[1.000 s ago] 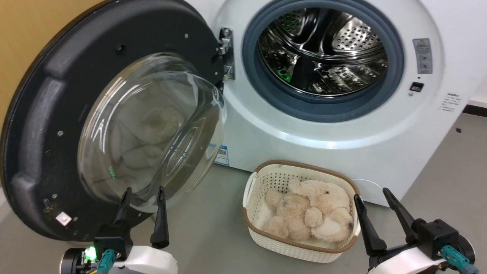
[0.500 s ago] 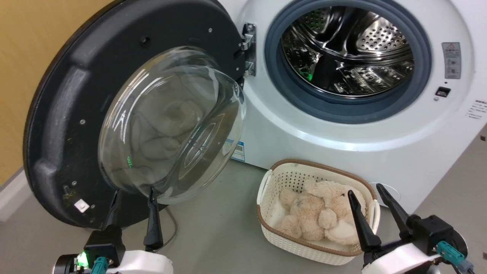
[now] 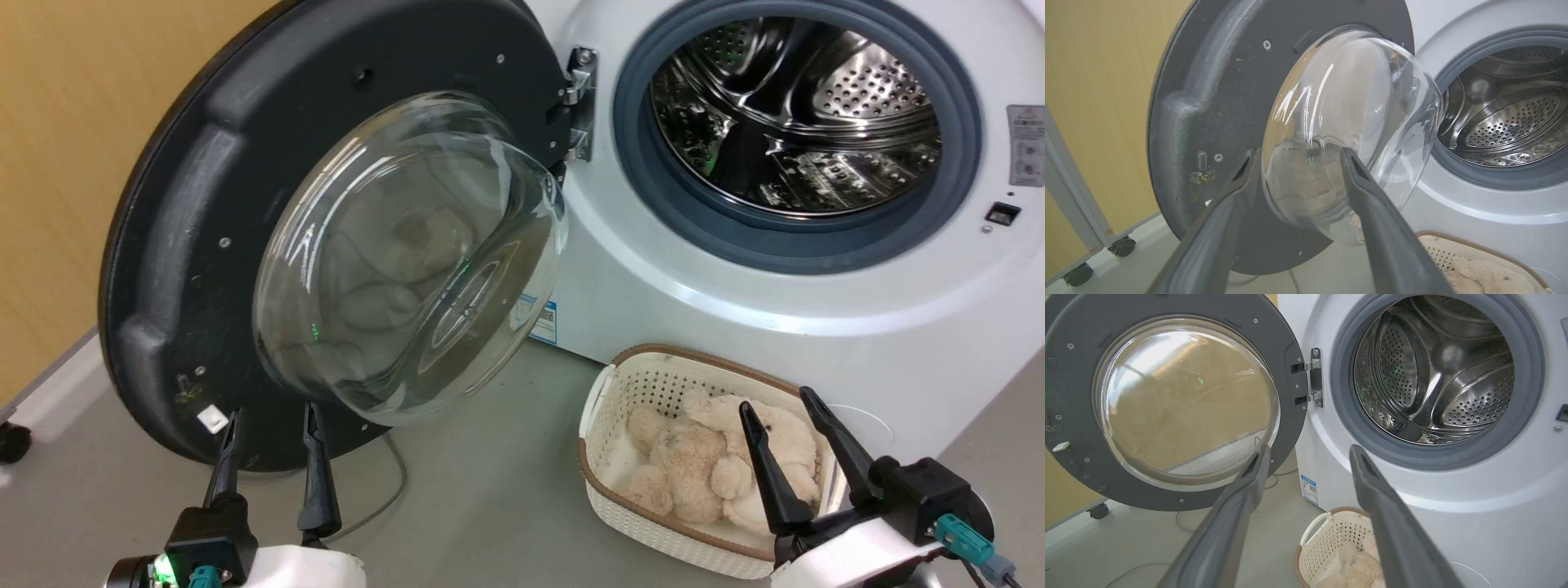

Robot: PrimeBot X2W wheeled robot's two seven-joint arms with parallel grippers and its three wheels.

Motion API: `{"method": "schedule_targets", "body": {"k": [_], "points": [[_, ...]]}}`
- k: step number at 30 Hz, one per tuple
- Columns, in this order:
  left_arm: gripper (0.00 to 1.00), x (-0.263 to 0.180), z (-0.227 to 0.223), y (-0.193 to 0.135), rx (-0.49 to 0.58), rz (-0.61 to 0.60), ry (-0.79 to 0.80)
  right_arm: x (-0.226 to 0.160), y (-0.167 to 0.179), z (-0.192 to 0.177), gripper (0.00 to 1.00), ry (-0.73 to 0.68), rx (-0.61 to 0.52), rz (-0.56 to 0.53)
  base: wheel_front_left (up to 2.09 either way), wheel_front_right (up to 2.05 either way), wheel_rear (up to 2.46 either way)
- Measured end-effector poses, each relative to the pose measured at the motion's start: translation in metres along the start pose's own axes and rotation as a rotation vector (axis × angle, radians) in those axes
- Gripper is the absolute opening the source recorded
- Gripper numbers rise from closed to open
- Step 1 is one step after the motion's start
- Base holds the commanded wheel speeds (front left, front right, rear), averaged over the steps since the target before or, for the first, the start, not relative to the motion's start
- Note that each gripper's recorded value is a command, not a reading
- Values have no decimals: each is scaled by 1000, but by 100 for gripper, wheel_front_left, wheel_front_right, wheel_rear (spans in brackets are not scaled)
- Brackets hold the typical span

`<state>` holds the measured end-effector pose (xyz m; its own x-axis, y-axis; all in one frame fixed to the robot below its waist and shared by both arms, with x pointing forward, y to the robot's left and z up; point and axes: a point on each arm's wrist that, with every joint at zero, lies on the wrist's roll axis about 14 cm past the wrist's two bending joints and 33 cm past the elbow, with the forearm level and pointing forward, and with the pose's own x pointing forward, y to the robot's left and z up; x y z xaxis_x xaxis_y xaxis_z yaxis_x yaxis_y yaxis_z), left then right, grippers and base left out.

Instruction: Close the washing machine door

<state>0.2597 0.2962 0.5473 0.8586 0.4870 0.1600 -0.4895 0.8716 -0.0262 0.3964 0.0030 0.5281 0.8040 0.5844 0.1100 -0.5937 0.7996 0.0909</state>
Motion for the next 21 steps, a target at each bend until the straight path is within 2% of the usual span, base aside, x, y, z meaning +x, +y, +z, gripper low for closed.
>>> {"method": "schedule_targets", "body": {"k": [21], "points": [[100,-18,11,35,12,124,-49,20,34,-1,100,-31,52,113,0,0,0]]}}
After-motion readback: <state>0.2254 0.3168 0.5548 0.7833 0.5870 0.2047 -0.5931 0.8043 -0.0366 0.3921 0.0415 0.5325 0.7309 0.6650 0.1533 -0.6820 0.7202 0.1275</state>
